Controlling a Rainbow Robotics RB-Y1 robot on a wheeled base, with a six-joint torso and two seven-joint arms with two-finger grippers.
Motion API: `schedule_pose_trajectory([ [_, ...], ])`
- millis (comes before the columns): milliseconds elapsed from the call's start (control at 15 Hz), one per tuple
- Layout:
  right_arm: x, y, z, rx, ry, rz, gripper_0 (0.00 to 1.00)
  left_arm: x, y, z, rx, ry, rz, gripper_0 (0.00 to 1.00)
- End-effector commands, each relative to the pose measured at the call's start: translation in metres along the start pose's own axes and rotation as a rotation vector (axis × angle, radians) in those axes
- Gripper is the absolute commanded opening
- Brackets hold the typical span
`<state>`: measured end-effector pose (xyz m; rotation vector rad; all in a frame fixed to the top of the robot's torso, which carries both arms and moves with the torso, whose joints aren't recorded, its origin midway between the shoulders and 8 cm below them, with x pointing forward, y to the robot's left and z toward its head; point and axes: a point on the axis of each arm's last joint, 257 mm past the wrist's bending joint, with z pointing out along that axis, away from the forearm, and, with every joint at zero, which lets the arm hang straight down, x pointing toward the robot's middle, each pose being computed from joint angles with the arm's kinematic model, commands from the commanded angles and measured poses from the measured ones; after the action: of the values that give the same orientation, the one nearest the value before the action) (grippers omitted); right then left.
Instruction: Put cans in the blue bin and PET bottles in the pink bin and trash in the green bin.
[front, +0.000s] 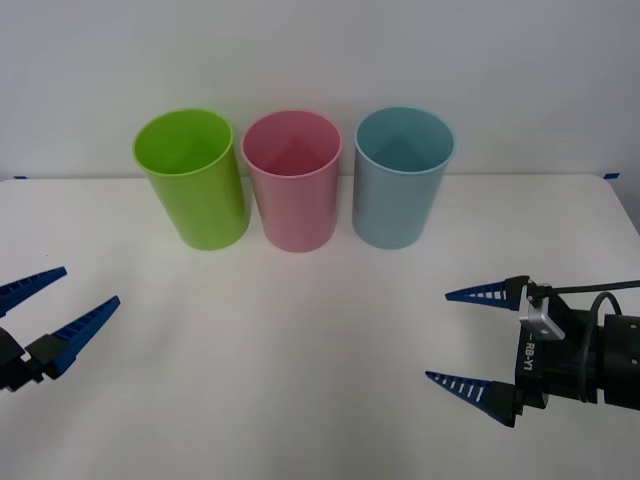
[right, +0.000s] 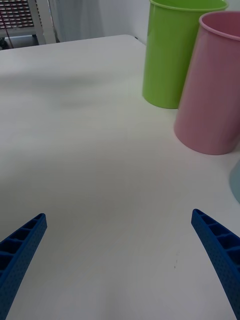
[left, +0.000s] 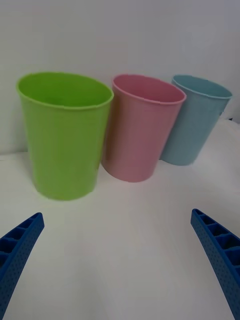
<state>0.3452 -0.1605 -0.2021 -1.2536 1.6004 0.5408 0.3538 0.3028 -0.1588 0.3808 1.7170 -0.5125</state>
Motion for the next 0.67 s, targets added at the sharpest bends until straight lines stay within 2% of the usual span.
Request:
schedule_pose_trajectory([
  [67, 0.0, 0.0, 0.0, 0.0, 0.0, 0.0, 1.0, 0.033, -0.017, -0.008, 0.011, 0.042, -0.082, 1.0],
  [133, 0.0, 0.0, 0.0, 0.0, 0.0, 0.0, 1.0, 0.04, -0.018, -0.01, 0.007, 0.052, -0.097, 1.0],
  [267, 0.0, 0.0, 0.0, 0.0, 0.0, 0.0, 1.0, 0.055, -0.02, -0.009, -0.014, 0.071, -0.082, 1.0],
  [467, 0.0, 0.0, 0.0, 0.0, 0.0, 0.0, 1.0, 0.071, -0.027, -0.008, -0.015, 0.104, -0.083, 1.0],
  [533, 0.0, 0.0, 0.0, 0.0, 0.0, 0.0, 1.0, 0.079, -0.032, -0.007, -0.005, 0.126, -0.083, 1.0],
  [667, 0.0, 0.0, 0.0, 0.0, 0.0, 0.0, 1.0, 0.089, -0.049, -0.01, 0.054, 0.161, -0.104, 1.0],
])
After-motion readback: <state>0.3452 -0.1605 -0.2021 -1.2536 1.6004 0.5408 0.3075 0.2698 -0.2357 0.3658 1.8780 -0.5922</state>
